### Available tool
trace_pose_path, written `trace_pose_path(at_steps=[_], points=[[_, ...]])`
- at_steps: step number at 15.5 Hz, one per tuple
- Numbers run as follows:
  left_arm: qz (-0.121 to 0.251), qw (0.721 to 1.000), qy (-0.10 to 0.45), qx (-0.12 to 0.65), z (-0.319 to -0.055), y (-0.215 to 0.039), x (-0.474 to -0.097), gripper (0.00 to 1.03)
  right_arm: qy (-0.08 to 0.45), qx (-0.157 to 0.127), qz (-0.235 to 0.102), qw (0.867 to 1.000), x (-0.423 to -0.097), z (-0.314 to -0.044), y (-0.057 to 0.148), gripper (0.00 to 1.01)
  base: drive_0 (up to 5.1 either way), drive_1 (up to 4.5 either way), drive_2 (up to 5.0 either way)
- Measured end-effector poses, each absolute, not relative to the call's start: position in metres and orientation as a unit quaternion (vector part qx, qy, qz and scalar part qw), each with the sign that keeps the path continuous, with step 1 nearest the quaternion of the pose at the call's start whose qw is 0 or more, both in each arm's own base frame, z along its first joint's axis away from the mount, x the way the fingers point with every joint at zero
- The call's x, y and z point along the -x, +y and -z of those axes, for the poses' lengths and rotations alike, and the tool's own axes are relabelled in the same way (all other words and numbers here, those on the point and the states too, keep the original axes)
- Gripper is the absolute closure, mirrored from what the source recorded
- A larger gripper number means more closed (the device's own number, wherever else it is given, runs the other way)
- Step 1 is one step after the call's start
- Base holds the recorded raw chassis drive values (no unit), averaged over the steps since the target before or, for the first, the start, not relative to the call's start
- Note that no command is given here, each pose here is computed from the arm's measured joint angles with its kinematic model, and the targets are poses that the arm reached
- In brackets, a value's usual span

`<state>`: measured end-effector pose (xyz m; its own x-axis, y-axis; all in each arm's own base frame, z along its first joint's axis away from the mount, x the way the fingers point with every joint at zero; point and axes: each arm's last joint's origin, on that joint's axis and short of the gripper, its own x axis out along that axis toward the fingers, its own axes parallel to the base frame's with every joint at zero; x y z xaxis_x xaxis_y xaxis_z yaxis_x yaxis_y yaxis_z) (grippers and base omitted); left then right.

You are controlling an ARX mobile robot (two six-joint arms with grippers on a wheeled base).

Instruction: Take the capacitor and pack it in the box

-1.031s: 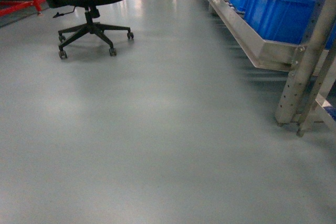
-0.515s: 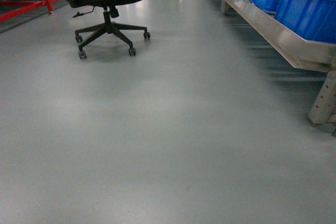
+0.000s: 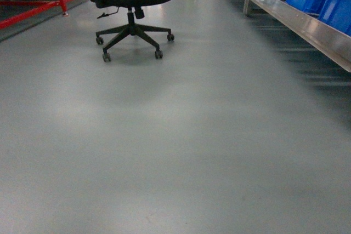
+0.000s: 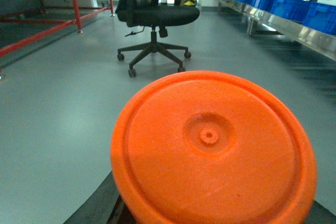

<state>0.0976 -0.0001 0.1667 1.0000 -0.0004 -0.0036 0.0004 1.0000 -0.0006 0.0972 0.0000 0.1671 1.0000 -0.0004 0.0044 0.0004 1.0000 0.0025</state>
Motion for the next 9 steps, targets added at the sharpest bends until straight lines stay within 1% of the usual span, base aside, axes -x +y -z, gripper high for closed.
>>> trace_pose_path(at_steps=[9], points=[[0.000, 1.000, 0.002, 0.000, -0.1666, -0.0001, -0.0976, 0.59, -0.002, -0.001, 0.000, 1.000, -0.0972, -0.1671, 0.0000, 0.03, -5.0, 2.41, 2.4]])
